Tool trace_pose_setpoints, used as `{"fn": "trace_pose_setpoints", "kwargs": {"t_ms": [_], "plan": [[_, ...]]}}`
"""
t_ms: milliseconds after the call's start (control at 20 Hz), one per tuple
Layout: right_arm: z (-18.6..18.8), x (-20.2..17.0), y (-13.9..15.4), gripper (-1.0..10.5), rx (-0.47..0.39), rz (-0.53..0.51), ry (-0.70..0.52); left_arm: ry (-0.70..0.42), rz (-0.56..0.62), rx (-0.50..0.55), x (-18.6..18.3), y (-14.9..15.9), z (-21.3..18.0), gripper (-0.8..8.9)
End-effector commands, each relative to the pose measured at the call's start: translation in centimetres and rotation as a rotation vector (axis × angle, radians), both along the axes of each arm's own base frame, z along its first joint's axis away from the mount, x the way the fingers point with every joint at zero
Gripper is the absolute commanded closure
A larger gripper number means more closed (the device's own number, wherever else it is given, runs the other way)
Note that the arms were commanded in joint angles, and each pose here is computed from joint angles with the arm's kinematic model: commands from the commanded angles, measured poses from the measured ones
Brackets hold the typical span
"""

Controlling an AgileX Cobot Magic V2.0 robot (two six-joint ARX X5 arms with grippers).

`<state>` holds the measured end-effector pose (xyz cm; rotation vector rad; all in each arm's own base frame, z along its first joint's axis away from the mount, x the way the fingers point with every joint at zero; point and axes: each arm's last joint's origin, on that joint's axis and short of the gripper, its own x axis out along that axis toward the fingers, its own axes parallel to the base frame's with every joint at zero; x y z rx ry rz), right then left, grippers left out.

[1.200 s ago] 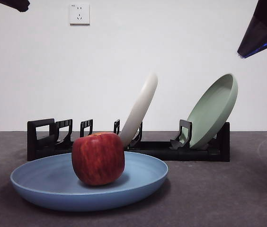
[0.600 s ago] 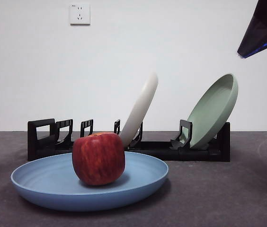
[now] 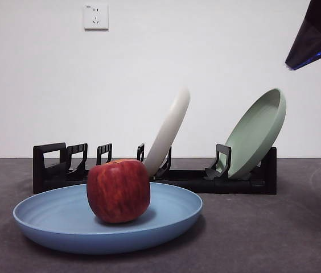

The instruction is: Take the blue plate from the plate rack,put the plate on the table,take the apple from the table,put the apple in the plate

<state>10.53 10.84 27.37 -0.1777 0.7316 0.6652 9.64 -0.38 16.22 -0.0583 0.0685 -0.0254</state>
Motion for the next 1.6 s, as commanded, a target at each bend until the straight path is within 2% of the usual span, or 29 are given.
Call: {"fn": "trace_pose_setpoints", "kwargs": {"t_ms": [50, 150, 250, 900, 1000, 1050, 1250, 1300, 1350, 1400, 1500, 1600], "plan": [[-0.1, 0.0, 0.0, 9.5, 0.004, -0.008, 0.004, 0.071, 0.007, 0.007, 0.0, 0.1, -1.1, 8.14], [-0.1, 0.0, 0.0, 9.5, 0.004, -0.008, 0.004, 0.122, 0.007, -0.013, -0.1, 0.1, -1.6, 8.14], [-0.1, 0.0, 0.0, 9.5, 0.004, -0.008, 0.004, 0.116, -0.008, -0.042, 0.0, 0.0, -1.5, 8.14], [-0.1, 0.0, 0.0, 9.5, -0.009, 0.005, -0.01, 0.116, -0.007, -0.042, 0.0, 0.0, -1.5, 8.14], [0.4, -0.3, -0.7, 9.5, -0.059, 0.028, -0.096, 0.116, -0.007, -0.042, 0.0, 0.0, -1.5, 8.14], [0.7, -0.3, -1.2, 9.5, -0.086, 0.0, -0.15, 0.116, -0.007, -0.042, 0.0, 0.0, -1.5, 8.14], [2.2, 0.4, -4.5, 9.5, -0.096, -0.205, -0.363, 0.116, -0.007, -0.042, 0.0, 0.0, -1.5, 8.14], [2.5, 0.5, -5.3, 9.5, -0.085, -0.265, -0.424, 0.116, -0.007, -0.042, 0.0, 0.0, -1.5, 8.14], [2.6, 0.7, -6.3, 9.5, -0.047, -0.349, -0.505, 0.116, -0.007, -0.042, 0.0, 0.0, -1.5, 8.14], [2.6, 0.6, -7.1, 9.5, 0.005, -0.392, -0.574, 0.116, -0.007, -0.042, 0.0, 0.0, -1.5, 8.14], [2.0, 0.3, -8.2, 9.5, 0.105, -0.379, -0.696, 0.116, -0.007, -0.042, 0.0, 0.0, -1.5, 8.14], [0.4, -0.1, -9.0, 9.5, 0.153, -0.361, -0.79, 0.116, -0.007, -0.042, 0.0, 0.0, -1.5, 8.14]]}}
